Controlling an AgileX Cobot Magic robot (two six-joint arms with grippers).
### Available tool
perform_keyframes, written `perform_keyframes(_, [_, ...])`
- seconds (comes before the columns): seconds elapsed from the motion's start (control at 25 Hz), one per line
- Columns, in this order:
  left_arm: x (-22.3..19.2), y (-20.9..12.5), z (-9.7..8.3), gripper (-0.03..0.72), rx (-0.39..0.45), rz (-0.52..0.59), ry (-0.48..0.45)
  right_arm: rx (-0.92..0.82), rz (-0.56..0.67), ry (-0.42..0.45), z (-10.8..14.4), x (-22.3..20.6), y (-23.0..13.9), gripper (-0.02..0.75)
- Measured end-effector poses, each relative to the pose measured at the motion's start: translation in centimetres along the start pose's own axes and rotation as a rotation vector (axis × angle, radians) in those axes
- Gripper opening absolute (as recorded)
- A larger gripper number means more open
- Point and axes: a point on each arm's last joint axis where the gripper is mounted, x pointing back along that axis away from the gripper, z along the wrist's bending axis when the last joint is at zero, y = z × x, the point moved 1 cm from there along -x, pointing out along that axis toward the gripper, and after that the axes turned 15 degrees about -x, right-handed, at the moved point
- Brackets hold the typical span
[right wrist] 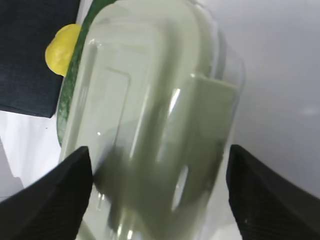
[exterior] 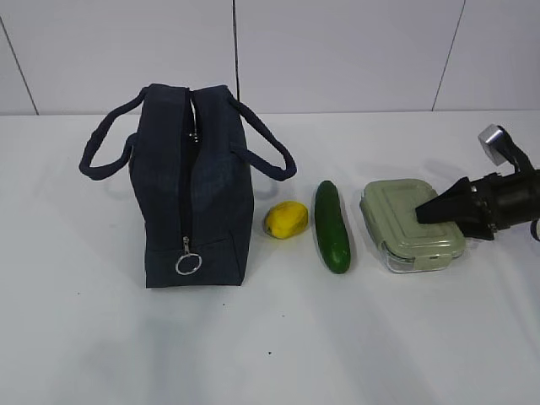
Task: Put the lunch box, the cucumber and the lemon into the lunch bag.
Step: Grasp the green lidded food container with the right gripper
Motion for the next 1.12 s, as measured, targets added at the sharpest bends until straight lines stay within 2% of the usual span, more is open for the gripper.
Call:
perform_keyframes(0.48, [0.0, 0.0, 0.0, 0.201, 0.000, 0.000, 0.000, 0.000, 0.037, 0.037, 0.5, -1.6, -0.2, 0.607])
perform_keyframes(1.12, [0.0, 0.0, 0.0, 0.202, 0.000, 0.000, 0.000, -0.021, 0.061, 0.056, 0.8, -1.6, -0.4, 0.396])
